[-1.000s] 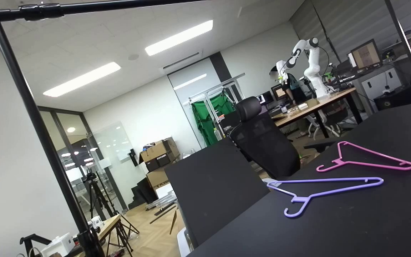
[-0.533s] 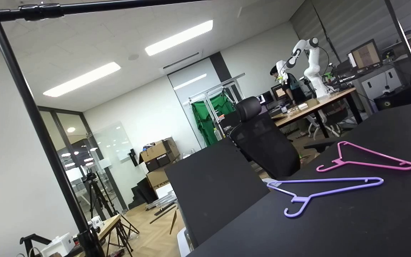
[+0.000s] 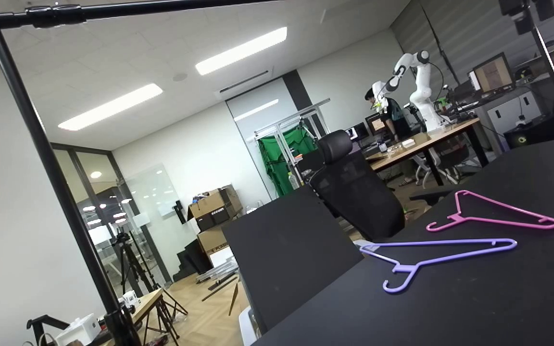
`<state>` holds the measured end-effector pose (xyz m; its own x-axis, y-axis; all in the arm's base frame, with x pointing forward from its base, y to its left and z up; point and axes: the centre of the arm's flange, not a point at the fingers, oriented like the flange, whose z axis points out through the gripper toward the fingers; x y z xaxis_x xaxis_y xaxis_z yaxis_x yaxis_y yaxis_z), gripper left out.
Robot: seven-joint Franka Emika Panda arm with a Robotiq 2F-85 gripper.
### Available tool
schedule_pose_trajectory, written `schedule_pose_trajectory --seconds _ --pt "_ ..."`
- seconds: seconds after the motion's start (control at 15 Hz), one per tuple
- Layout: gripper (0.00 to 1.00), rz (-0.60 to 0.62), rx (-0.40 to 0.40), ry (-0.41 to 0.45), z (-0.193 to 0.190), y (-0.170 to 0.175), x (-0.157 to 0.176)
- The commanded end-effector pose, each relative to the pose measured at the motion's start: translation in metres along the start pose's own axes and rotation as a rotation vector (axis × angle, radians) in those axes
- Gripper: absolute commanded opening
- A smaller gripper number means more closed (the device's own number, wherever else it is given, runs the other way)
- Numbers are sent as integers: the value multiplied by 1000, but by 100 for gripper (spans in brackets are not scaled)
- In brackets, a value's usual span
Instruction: Put the pink hanger on the rack
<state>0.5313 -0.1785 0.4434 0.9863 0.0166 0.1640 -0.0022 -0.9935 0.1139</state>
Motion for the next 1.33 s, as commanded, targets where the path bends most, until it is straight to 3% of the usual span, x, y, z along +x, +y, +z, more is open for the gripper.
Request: schedule_pose_trajectory --seconds 0.0,0.07,1.27 --pt "100 86 -28 12 13 3 38" --pt "100 22 -13 20 11 0 14" --pt "100 57 -21 17 19 2 28"
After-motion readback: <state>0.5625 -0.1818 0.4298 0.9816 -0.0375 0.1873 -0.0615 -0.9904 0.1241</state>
